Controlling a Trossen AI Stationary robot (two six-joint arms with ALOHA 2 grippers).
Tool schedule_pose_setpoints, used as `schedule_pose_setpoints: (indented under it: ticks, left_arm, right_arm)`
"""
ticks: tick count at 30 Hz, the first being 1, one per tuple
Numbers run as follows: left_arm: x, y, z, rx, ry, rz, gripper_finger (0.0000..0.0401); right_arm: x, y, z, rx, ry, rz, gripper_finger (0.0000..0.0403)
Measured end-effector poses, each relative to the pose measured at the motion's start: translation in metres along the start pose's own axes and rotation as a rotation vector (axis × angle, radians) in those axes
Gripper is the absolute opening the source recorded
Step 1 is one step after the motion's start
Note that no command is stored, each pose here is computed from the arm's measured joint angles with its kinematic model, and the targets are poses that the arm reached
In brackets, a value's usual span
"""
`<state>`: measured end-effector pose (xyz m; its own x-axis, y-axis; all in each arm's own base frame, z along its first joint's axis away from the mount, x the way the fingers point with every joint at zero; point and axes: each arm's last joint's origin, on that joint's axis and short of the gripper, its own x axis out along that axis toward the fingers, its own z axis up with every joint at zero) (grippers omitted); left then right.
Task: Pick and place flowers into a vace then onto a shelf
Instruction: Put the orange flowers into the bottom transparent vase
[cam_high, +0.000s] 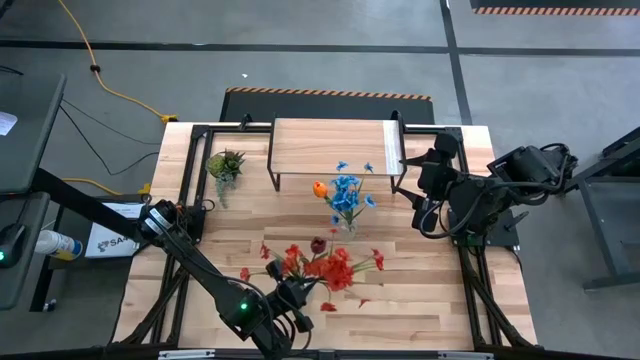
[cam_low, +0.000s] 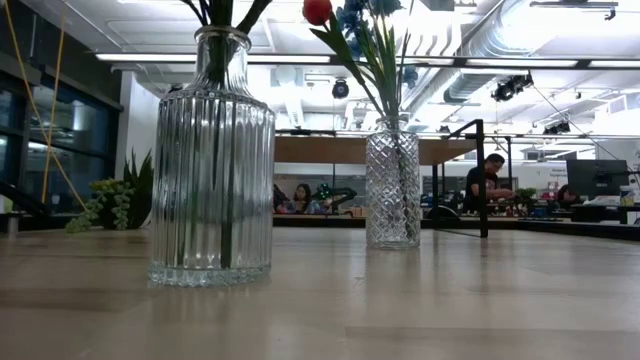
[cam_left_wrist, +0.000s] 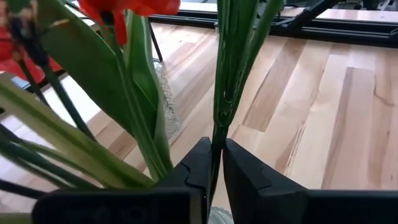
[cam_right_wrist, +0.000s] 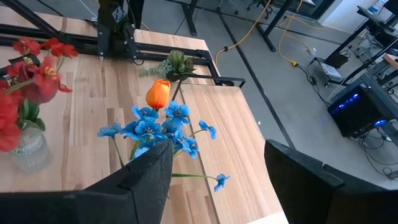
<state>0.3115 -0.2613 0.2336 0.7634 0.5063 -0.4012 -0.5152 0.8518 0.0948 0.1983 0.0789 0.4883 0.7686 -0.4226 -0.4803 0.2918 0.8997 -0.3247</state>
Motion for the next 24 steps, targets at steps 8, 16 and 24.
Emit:
schedule_pose_setpoints:
  ticks: [8,16,24]
  left_arm:
    - [0.0,-0.0012,0.0007,-0.015,0.0,-0.009,0.0083]
    - [-0.0001,-0.0018,0.0003,-0.018,0.012,-0.021,0.0125]
    - [0.0001,-0.0016,0.0002,-0.015,0.015,-0.021,0.0169]
  right_arm:
    - [0.0,0.0001,0.0,0.0,0.001,0.005,0.0245]
    - [0.0,0.0003,-0.0001,0.0,0.003,0.011,0.0245]
    - [0.0,0.0003,-0.0001,0.0,0.003,0.013,0.0245]
